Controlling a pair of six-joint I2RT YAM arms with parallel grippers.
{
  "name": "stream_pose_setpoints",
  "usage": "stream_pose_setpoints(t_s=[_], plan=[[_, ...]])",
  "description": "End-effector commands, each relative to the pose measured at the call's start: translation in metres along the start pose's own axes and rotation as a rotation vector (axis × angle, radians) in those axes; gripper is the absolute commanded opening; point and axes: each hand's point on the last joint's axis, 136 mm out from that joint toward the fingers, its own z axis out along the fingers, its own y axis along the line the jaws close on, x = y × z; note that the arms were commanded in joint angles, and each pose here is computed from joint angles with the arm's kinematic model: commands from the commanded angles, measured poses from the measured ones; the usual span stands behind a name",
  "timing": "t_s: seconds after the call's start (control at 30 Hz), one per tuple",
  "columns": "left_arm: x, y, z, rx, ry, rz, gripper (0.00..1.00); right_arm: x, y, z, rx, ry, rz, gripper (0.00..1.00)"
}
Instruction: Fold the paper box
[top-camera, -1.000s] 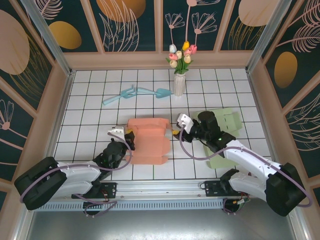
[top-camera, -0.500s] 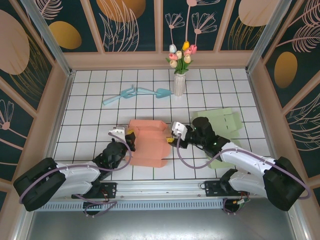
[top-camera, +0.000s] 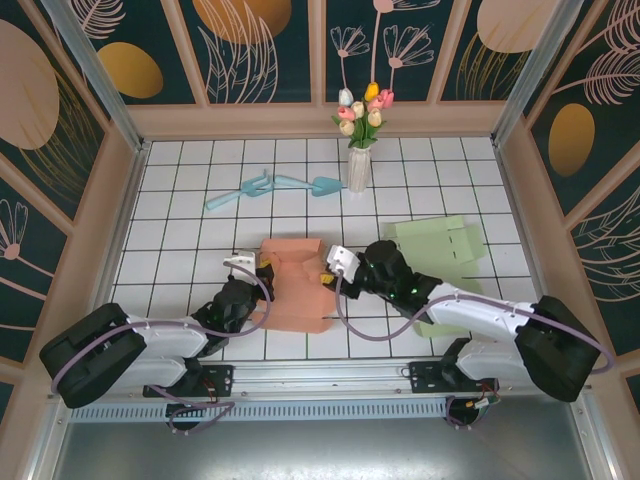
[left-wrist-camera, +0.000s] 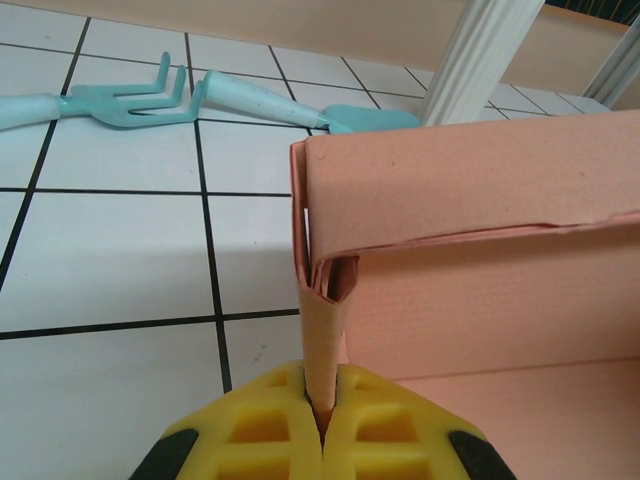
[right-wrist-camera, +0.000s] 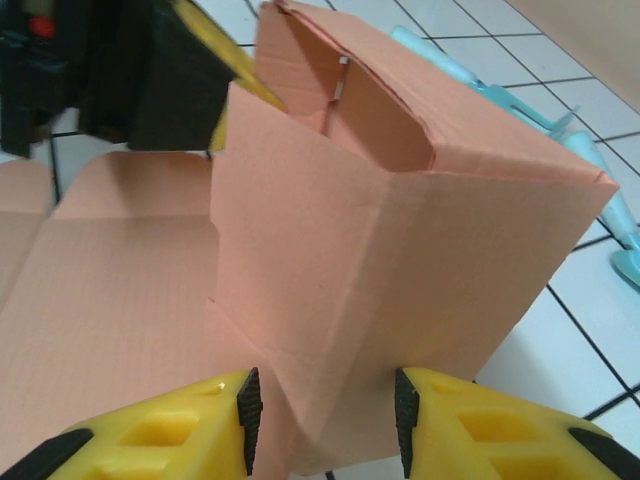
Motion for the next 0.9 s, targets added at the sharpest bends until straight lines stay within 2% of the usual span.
stream_pose_setpoints(t_s=[0.0,0.27,0.4,0.5,0.57,0.73,0.87], plan=[[-0.012,-0.016,0.002,0.059,-0.025,-0.046,0.0,-0.028,-0.032,0.004,0.175,-0.071,0.069,0.43],[-0.006,-0.015,0.004,0.053,0.003,-0.078,0.0,-0.034,-0.058,0.012,0.394,-0.109,0.16,0.43],[-0.004,-0.015,0.007,0.034,0.026,-0.125,0.0,-0.031,-0.061,0.023,0.483,-0.073,0.139,0.29],[-0.006,-0.016,0.009,0.028,0.032,-0.169,0.0,-0.027,-0.068,0.024,0.585,-0.062,0.139,0.09],[-0.008,-0.016,0.009,0.017,0.037,-0.208,0.0,-0.025,-0.075,0.021,0.645,-0.067,0.171,0.02],[-0.007,-0.001,0.008,-0.083,0.041,-0.333,0.0,-0.007,-0.107,-0.005,0.936,-0.017,0.265,0.0],[-0.007,0.005,0.007,-0.119,0.022,-0.381,0.0,-0.001,-0.108,-0.002,0.977,0.019,0.274,0.0]])
